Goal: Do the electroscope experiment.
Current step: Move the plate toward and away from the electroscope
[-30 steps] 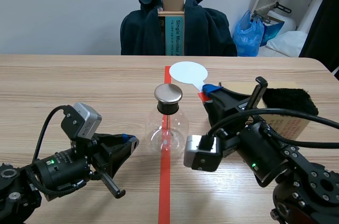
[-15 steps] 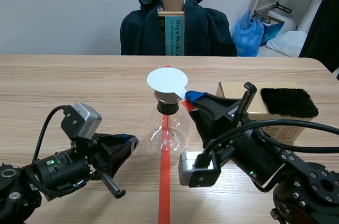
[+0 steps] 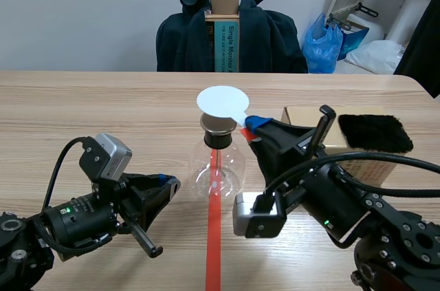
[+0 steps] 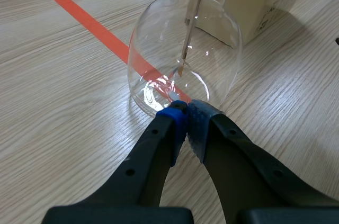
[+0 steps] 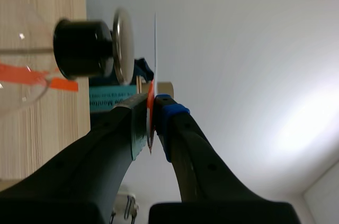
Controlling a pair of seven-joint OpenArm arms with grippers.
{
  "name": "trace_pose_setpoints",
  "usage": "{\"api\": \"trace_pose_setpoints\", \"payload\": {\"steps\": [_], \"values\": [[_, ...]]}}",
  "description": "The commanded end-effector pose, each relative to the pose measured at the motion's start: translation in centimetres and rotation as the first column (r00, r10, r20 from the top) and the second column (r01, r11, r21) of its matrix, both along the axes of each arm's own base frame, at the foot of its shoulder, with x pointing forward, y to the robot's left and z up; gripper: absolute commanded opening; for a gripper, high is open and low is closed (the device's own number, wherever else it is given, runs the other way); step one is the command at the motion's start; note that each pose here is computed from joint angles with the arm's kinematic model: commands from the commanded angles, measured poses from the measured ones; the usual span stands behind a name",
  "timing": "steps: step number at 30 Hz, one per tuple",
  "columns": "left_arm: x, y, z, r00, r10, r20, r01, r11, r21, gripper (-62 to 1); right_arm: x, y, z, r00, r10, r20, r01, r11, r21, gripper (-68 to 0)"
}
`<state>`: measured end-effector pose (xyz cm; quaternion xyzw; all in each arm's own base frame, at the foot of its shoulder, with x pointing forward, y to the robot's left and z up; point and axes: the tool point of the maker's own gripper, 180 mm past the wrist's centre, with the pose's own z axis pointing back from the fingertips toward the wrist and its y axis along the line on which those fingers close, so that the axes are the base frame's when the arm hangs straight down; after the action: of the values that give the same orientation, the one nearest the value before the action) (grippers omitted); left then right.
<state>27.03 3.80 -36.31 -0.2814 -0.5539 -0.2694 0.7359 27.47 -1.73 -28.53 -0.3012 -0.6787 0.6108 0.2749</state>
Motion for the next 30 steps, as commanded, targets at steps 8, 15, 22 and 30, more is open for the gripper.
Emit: {"api": "trace_pose_setpoints", "payload": {"steps": [8, 15, 22, 30], "values": [[0.4, -0.5, 1.2, 1.000, 0.004, 0.030, -0.003, 0.999, -0.032, -57.7, 2.6, -4.1, 0.4, 0.961, -0.275, -0.014, 0.275, 0.961, 0.039, -66.9], [0.4, -0.5, 1.2, 1.000, 0.004, 0.030, -0.003, 1.000, -0.031, -57.8, 3.7, -7.3, 2.2, 0.906, -0.419, 0.051, 0.413, 0.905, 0.101, -66.9], [0.4, -0.5, 1.2, 1.000, 0.004, 0.030, -0.003, 1.000, -0.031, -57.8, 4.4, -9.9, 7.2, 0.842, -0.500, 0.203, 0.476, 0.865, 0.156, -66.9], [0.4, -0.4, 1.2, 1.000, 0.003, 0.030, -0.002, 1.000, -0.029, -57.8, 1.2, -11.4, 17.9, 0.745, -0.538, 0.393, 0.439, 0.840, 0.319, -66.9]]}}
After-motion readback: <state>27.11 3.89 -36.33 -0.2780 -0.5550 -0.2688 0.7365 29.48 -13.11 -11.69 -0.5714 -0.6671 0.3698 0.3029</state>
